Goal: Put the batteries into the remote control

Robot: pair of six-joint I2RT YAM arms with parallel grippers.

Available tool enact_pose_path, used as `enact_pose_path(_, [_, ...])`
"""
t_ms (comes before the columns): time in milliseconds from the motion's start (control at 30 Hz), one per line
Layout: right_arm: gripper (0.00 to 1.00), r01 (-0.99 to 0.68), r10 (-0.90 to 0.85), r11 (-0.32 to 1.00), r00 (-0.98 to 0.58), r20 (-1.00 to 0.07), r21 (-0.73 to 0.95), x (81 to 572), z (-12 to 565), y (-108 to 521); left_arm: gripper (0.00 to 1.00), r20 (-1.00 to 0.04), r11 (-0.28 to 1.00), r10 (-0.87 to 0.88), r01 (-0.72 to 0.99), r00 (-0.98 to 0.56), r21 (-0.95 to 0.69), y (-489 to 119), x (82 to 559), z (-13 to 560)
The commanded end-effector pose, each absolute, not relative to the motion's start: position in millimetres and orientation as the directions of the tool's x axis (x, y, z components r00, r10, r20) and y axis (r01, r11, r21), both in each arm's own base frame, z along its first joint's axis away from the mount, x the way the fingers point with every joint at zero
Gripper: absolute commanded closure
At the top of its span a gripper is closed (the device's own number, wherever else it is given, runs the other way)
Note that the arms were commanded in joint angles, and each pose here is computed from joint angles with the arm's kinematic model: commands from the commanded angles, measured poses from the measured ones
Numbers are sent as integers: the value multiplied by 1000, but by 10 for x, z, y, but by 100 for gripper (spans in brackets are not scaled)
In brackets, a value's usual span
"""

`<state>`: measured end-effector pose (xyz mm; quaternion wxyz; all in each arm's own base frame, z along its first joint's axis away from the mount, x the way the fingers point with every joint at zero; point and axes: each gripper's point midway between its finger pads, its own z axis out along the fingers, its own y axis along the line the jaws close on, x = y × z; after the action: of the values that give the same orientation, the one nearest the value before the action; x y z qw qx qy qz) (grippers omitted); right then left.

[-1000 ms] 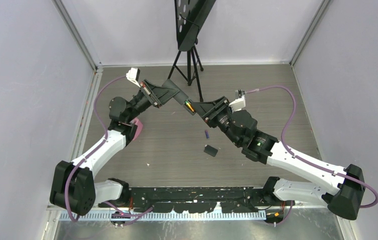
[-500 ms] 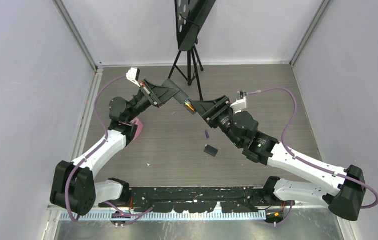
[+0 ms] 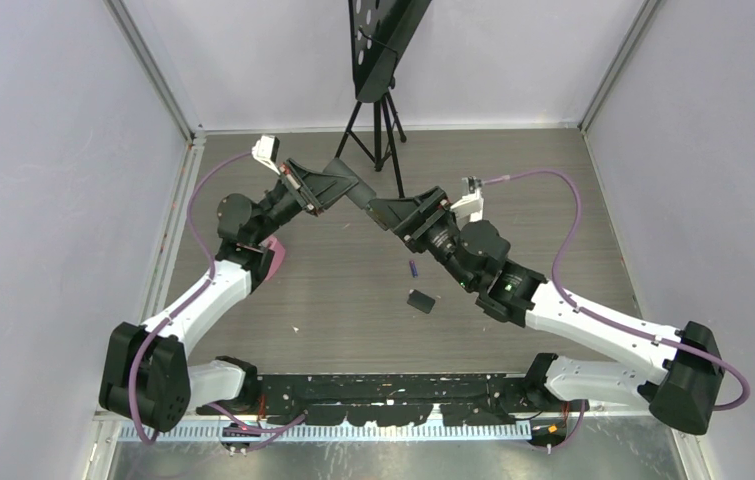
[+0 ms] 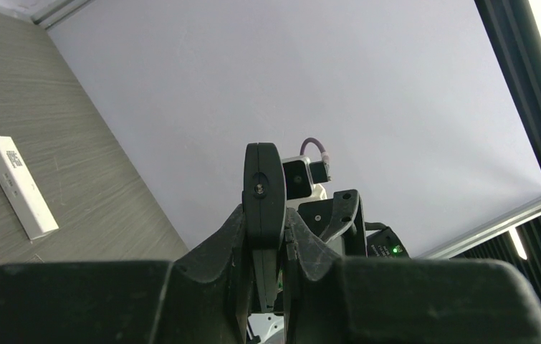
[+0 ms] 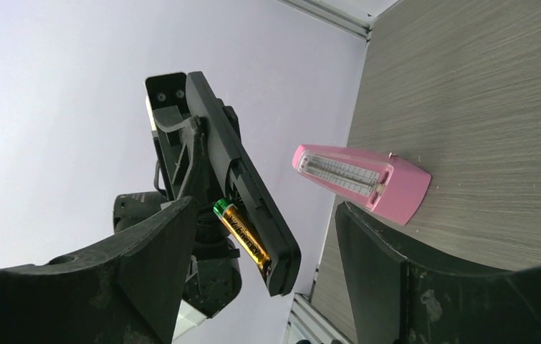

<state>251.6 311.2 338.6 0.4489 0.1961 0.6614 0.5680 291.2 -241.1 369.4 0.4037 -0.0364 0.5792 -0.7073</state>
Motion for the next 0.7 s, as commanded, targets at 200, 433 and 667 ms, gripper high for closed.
enact_pose_path(200, [24, -365, 748, 241, -521, -411, 900, 2513, 3728, 3283, 100, -461, -5, -583, 571, -669, -821, -2399, 2746, 3878])
enact_pose_path(433, [26, -371, 743, 247, -520, -421, 895, 2526, 3734, 3308, 100, -458, -4, -571, 560, -681, -828, -2413, 2744, 3843])
enact_pose_path(667, [31, -383, 732, 252, -525, -433, 889, 2520, 3717, 3340, 100, -455, -3, -570, 556, -684, -831, -2415, 2742, 3869])
